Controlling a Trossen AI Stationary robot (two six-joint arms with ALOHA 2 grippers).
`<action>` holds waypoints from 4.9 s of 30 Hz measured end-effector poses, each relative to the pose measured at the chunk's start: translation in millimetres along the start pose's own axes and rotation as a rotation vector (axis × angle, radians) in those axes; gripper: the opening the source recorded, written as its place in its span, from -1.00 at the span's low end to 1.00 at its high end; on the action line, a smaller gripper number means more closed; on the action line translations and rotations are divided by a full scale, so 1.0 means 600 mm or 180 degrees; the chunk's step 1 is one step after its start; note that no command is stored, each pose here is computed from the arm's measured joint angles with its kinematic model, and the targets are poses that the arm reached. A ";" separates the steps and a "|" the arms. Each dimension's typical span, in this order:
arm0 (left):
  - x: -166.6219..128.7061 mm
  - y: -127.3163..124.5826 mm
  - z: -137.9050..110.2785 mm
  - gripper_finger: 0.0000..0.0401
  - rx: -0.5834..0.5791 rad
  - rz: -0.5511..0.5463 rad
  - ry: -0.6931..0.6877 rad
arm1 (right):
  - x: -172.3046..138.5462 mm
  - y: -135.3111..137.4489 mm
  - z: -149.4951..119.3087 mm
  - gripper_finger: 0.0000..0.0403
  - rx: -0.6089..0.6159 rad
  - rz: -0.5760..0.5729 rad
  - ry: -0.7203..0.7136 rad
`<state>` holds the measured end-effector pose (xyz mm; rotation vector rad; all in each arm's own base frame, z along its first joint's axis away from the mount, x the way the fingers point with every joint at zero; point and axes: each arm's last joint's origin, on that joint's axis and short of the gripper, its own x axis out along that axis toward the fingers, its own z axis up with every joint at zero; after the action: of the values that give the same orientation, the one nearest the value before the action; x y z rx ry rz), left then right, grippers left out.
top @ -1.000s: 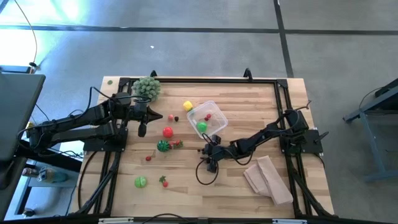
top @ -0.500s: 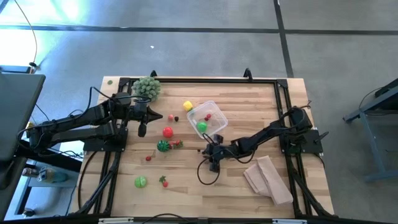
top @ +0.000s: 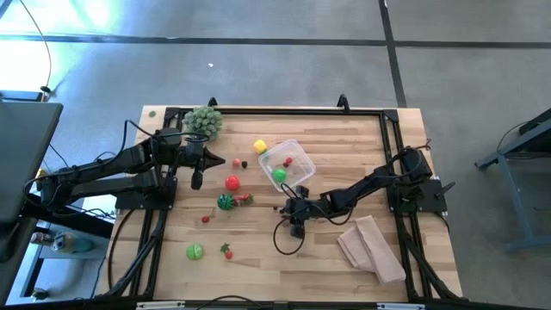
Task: Pick and placing Produce into tupperware
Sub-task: Put the blueberry into the transparent bin, then put the blueberry into the the transparent bin
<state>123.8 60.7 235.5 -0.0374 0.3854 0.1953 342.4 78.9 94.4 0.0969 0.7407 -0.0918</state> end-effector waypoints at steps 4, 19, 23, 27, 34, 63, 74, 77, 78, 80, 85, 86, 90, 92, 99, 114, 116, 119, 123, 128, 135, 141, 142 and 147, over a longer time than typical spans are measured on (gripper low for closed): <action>0.000 0.000 0.000 -1.00 0.0000 0.0000 0.0000 | 0.000 0.000 0.001 -0.44 0.0004 -0.0013 -0.0032; 0.000 0.000 0.000 -1.00 -0.0001 0.0001 0.0000 | 0.001 -0.001 0.005 -0.60 -0.0063 -0.0015 -0.0111; 0.000 0.000 0.000 -1.00 0.0000 0.0000 0.0000 | 0.001 -0.001 0.006 -0.70 -0.0084 -0.0011 -0.0122; 0.000 0.000 0.000 -1.00 0.0000 0.0000 0.0000 | 0.001 -0.001 0.007 -0.78 -0.0082 -0.0008 -0.0134; 0.000 0.000 0.000 -1.00 0.0000 0.0001 0.0000 | 0.001 0.000 0.008 -0.82 -0.0079 -0.0004 -0.0146; 0.000 0.000 0.000 -1.00 0.0000 0.0002 -0.0001 | -0.259 -0.047 0.169 -0.83 -0.0589 -0.0312 -0.1501; 0.000 0.000 0.000 -1.00 0.0000 0.0000 0.0000 | -0.260 -0.177 0.172 -0.83 -0.0124 -0.0638 -0.1132; 0.000 0.000 0.000 -1.00 0.0000 0.0002 0.0000 | -0.235 -0.213 0.160 -0.83 0.0084 -0.0591 -0.0879; 0.000 0.000 0.000 -1.00 -0.0001 0.0002 0.0000 | -0.225 -0.223 0.156 -0.83 0.0155 -0.0547 -0.0810; 0.000 0.000 0.000 -1.00 0.0000 0.0001 0.0000 | -0.201 -0.240 0.147 -0.83 0.0238 -0.0457 -0.0655; 0.000 0.000 0.000 -1.00 0.0000 0.0000 -0.0001 | -0.142 -0.272 0.134 -0.83 0.0353 -0.0363 -0.0275; 0.000 0.000 0.000 -1.00 -0.0001 0.0001 0.0000 | -0.131 -0.276 0.136 -0.83 0.0353 -0.0325 -0.0235; 0.000 0.000 0.000 -1.00 -0.0001 0.0001 0.0000 | -0.097 -0.281 0.148 -0.83 0.0324 -0.0256 -0.0071; 0.000 0.000 0.000 -1.00 -0.0001 0.0001 -0.0001 | -0.089 -0.282 0.156 -0.83 0.0310 -0.0248 0.0021; 0.000 0.000 0.000 -1.00 -0.0001 0.0002 0.0000 | -0.087 -0.284 0.176 -0.83 0.0326 -0.0253 0.0151; 0.000 0.000 0.000 -1.00 0.0001 0.0000 -0.0001 | -0.193 -0.133 0.198 -0.83 -0.0167 0.0355 0.0155; 0.000 0.000 0.000 -1.00 0.0000 0.0001 0.0000 | -0.226 -0.085 0.202 -0.83 -0.0386 0.0345 -0.0027; 0.000 0.000 0.000 -1.00 0.0000 0.0000 -0.0001 | -0.283 -0.019 0.198 -0.83 -0.0634 0.0255 -0.0298; 0.000 0.000 0.000 -1.00 0.0000 0.0001 0.0000 | -0.348 0.050 0.176 -0.83 -0.0645 -0.0007 -0.0582; 0.000 0.000 0.000 -1.00 0.0000 0.0000 0.0000 | -0.363 0.110 0.110 -0.83 -0.0452 -0.0107 -0.0610; 0.000 0.000 0.000 -1.00 0.0001 0.0000 -0.0001 | -0.277 0.139 -0.015 -0.83 0.0124 0.0056 -0.0659; 0.000 0.000 0.000 -1.00 -0.0001 0.0002 0.0001 | -0.181 0.116 -0.060 -0.78 0.0001 -0.0023 -0.0929; 0.000 0.000 0.000 -1.00 0.0000 -0.0001 0.0001 | -0.168 0.112 -0.062 -0.76 -0.0034 -0.0049 -0.0942; 0.000 0.000 0.000 -1.00 0.0000 0.0001 -0.0001 | -0.105 0.094 -0.061 -0.60 -0.0139 -0.0197 -0.0831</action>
<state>123.8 60.7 235.5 -0.0372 0.3852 0.1957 278.3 142.3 113.0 0.0195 0.4846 -0.1442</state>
